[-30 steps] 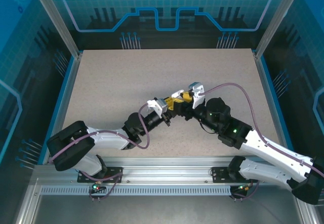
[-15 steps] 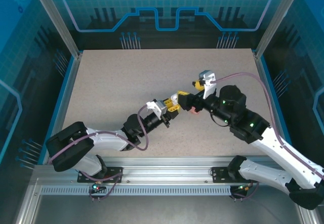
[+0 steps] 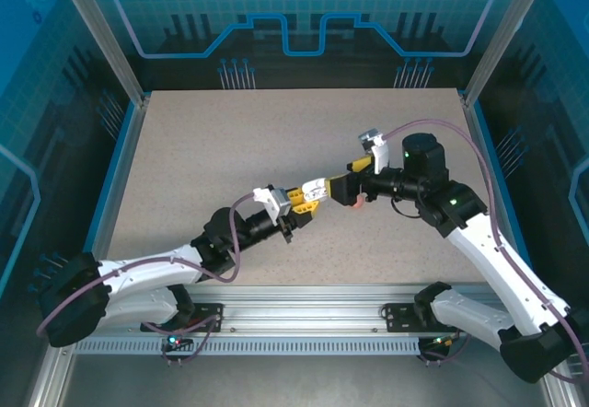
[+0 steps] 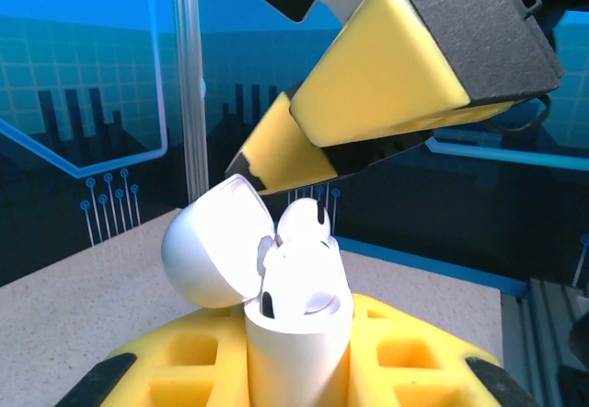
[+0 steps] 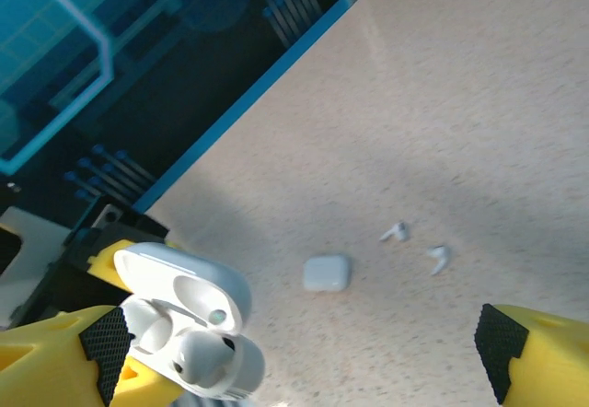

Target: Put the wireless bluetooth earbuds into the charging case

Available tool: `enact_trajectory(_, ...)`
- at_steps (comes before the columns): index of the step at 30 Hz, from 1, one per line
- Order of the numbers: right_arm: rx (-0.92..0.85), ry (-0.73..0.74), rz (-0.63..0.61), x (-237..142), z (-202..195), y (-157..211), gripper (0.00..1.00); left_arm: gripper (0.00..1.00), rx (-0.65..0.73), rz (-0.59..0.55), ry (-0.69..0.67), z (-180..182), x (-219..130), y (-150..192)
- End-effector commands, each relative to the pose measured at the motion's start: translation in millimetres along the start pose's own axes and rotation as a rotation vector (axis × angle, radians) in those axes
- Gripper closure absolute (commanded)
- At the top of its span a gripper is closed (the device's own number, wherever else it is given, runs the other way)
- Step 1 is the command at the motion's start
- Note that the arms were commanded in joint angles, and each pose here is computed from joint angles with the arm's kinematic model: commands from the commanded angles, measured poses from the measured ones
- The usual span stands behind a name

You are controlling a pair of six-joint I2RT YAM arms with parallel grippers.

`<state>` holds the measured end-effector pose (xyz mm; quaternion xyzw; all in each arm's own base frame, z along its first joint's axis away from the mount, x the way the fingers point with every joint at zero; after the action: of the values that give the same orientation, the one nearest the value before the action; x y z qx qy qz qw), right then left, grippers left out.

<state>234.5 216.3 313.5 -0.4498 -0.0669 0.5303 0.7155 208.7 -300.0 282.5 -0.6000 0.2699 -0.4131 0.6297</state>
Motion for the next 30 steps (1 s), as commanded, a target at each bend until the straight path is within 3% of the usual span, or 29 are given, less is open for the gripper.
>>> enact_trajectory(1, 0.007, -0.103, 0.032, -2, 15, 4, 0.00, 0.98, -0.005, 0.006, 0.055, -6, -7, 3)
enact_trajectory(17, 0.062, -0.212, 0.131, 12, 28, 13, 0.00, 0.98, -0.048, -0.116, 0.180, 1, -26, -7)
enact_trajectory(30, 0.096, -0.137, 0.153, 25, 13, 18, 0.16, 0.98, -0.036, -0.125, 0.175, 3, -22, -6)
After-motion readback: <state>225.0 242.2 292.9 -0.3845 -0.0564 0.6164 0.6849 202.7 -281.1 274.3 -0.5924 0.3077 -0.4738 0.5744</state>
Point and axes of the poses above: each hand's point on the last joint's axis, 136 mm out from that joint toward the fingers, its own x axis out along the fingers, its own z axis along the line the jaws close on, y = z × x, the point moved 1 cm from there along -x, back along the fingers, and after that the axes turned 9 degrees about x, right-handed, at the moved point
